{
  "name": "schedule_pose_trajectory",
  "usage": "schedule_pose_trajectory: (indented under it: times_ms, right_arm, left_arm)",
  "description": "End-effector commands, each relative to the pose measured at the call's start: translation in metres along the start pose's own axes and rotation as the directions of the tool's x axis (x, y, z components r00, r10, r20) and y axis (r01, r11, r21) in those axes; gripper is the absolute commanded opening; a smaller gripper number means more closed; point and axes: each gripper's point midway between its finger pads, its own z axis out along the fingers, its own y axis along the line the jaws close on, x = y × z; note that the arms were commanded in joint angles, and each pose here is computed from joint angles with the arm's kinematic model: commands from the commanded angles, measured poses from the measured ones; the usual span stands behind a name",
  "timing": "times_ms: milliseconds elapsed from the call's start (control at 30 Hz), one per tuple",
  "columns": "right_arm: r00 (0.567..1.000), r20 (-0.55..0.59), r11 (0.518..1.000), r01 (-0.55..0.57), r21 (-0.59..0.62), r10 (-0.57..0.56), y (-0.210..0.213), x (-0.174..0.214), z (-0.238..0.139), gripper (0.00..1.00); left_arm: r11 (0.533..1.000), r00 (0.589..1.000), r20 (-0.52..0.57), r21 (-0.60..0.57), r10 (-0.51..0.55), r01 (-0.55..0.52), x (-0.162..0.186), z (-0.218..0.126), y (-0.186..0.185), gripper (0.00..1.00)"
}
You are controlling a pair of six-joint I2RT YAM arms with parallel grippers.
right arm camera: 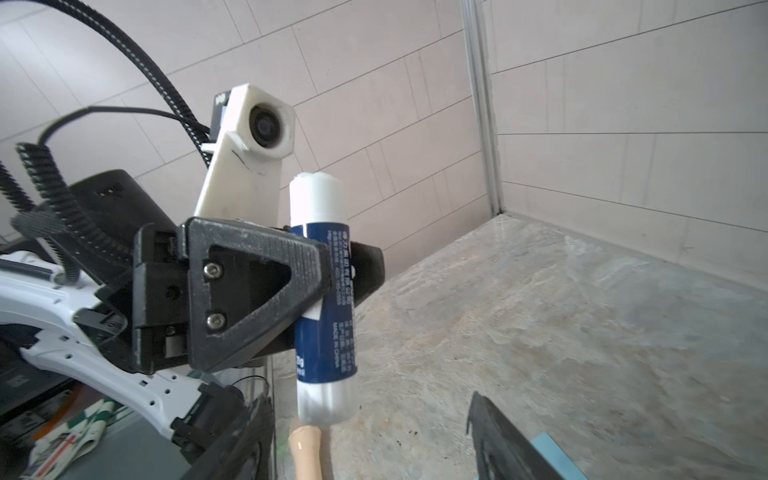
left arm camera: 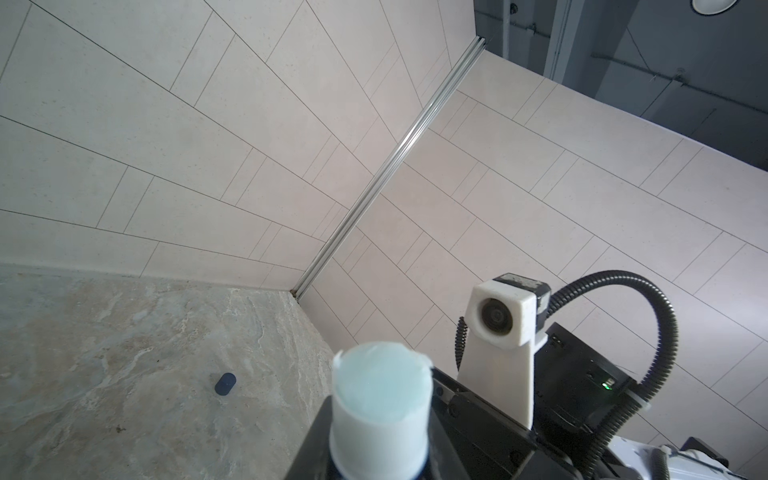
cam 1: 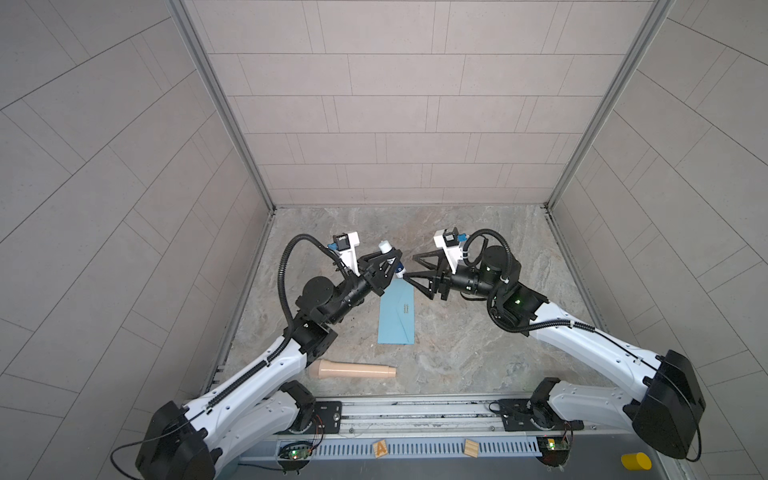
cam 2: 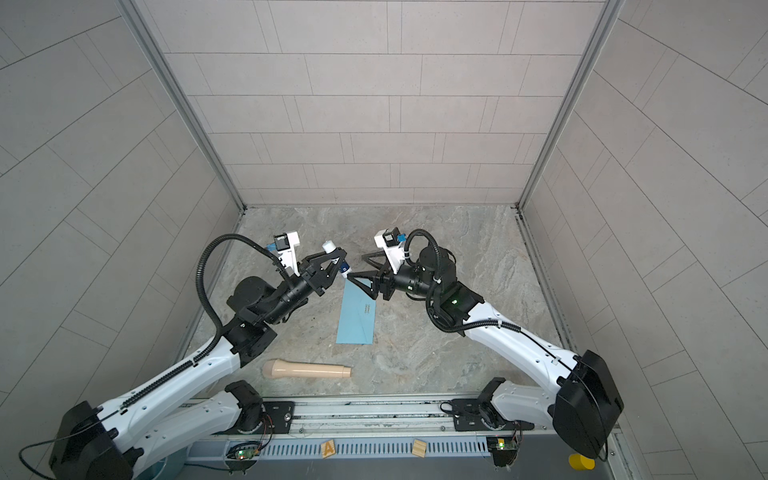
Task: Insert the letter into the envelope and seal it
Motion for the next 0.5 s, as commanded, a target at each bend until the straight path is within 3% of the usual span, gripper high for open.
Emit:
schedule_pose_trajectory:
  times_ms: [0,167,467]
  right_arm:
    - [0.998,0.037,0.990,-0.038,-0.136,0.043,0.022,-0.013,0.003,0.72]
    - [0.997,0.035,0.984,-0.066,-0.166,0.072,0.022,-0.013,0.009,0.64]
    - [0.995,0.035,0.980,-0.085,-0.182,0.093,0.021,-0.015,0.014,0.41]
  left_arm:
    - [0.997,0.999,0.045,0.071,0.011,-0.014,-0.012,-0.001,-0.016,0.00]
    - [0.997,0.999,0.052,0.082,-0.015,0.011,-0.014,-0.001,-0.018,0.00]
    - [0.997,0.999,0.047,0.081,-0.024,0.020,-0.012,0.001,-0.016,0.00]
